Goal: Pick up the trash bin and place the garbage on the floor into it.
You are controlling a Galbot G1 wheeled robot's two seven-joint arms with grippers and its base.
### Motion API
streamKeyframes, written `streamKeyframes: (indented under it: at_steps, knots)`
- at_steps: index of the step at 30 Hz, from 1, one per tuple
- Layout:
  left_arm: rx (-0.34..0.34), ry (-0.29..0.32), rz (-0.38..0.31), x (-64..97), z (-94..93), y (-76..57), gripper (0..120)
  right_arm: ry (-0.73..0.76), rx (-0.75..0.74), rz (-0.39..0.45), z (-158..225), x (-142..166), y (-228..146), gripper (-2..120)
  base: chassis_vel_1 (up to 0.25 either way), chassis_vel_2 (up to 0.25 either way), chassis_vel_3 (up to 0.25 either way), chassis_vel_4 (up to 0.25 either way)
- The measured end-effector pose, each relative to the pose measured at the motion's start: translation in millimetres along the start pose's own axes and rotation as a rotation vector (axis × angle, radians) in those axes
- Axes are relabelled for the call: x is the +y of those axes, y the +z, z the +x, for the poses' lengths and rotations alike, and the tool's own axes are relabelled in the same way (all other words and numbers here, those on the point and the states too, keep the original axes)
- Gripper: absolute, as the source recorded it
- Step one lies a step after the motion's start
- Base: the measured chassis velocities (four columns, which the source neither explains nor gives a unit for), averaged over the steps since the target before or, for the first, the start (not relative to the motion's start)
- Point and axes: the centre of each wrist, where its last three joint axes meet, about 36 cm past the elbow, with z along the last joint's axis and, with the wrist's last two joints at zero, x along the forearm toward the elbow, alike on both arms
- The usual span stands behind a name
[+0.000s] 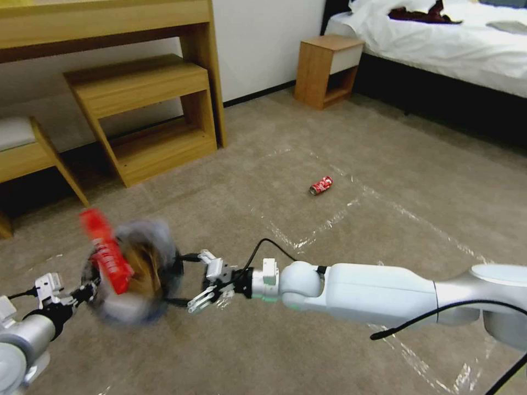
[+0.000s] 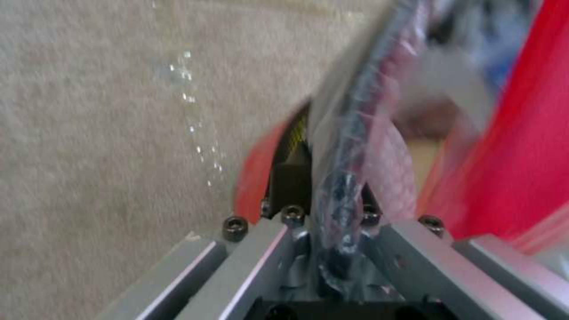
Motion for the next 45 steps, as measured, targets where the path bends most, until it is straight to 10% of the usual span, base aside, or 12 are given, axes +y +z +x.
streamKeyframes:
  at_steps: [25,45]
  knots:
    - [0.019,0.027,0.004,-0.7,0.4,4.0,0,-0.003,-0.034,-0.014,-6.8,5.9,-4.1,95,0.0,0.0,0.0,0.0]
    - [0.011,0.019,0.003,1.8,1.6,3.2,0,0.291,-0.36,0.043,27.8,-59.2,-115.3,96,0.0,0.0,0.0,0.0]
